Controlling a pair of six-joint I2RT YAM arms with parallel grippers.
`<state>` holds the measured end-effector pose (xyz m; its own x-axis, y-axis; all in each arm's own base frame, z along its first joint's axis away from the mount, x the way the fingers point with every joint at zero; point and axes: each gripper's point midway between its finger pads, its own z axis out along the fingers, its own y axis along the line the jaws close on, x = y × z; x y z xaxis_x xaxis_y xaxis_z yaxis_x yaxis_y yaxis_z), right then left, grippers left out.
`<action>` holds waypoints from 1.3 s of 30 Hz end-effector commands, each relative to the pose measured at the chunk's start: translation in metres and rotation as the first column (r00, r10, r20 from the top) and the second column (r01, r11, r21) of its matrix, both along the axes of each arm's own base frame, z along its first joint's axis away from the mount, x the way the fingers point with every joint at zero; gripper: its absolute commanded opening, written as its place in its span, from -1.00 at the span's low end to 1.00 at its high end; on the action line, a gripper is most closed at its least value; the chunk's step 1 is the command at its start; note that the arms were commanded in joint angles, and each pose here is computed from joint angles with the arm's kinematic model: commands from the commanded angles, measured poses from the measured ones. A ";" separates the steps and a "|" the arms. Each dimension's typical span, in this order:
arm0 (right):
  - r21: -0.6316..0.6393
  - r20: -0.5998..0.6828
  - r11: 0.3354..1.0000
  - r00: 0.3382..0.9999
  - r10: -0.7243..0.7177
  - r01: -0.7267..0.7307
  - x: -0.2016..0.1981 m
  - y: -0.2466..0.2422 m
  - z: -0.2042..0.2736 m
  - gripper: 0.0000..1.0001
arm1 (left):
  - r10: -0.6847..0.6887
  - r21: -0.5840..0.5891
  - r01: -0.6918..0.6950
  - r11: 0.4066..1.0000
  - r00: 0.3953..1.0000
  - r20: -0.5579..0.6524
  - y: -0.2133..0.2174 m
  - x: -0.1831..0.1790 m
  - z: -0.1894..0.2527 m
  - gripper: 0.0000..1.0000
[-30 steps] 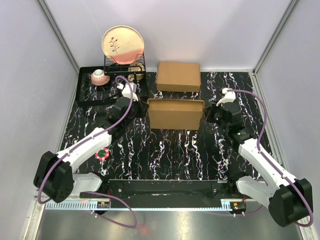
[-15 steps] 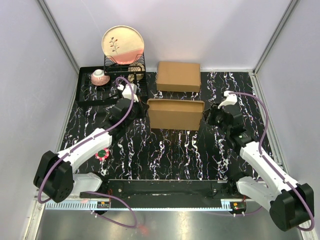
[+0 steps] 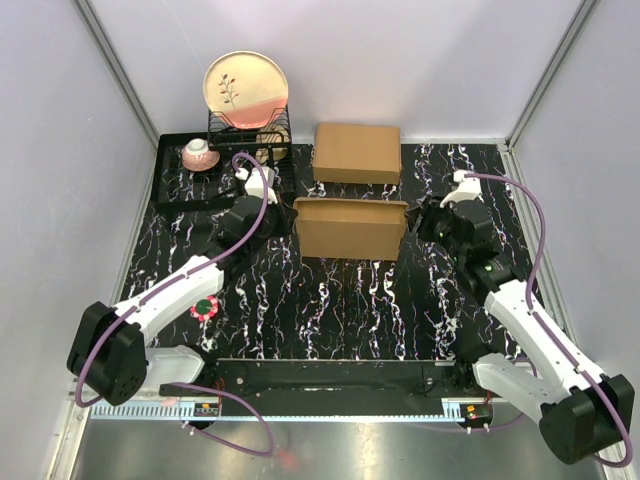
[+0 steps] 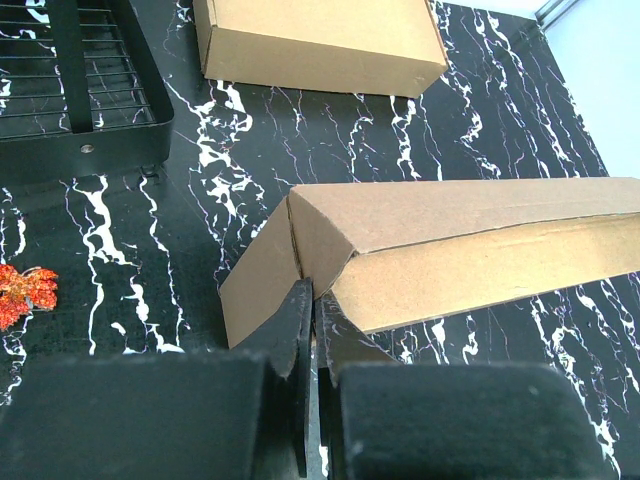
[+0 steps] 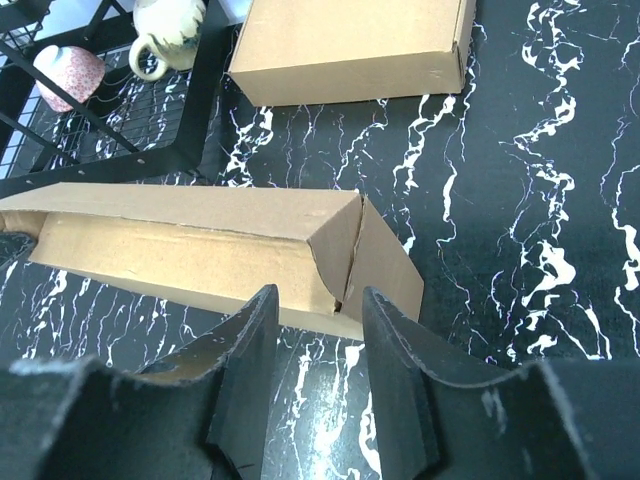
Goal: Fold the paper box
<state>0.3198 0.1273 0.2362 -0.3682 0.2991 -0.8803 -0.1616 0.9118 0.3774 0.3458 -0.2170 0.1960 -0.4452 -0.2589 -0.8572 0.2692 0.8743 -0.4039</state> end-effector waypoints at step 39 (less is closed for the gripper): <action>-0.052 -0.044 0.999 0.999 -0.003 0.001 0.012 0.001 -0.045 -1.00 | -0.019 0.081 0.031 0.996 0.989 -0.146 0.002 -0.019 -0.053 -1.00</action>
<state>0.3415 0.1335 0.2195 -0.3461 0.2741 -0.8973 -0.1774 0.9200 0.3494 0.3453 -0.2198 0.1951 -0.4446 -0.2534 -0.8591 0.2790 0.8723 -0.4017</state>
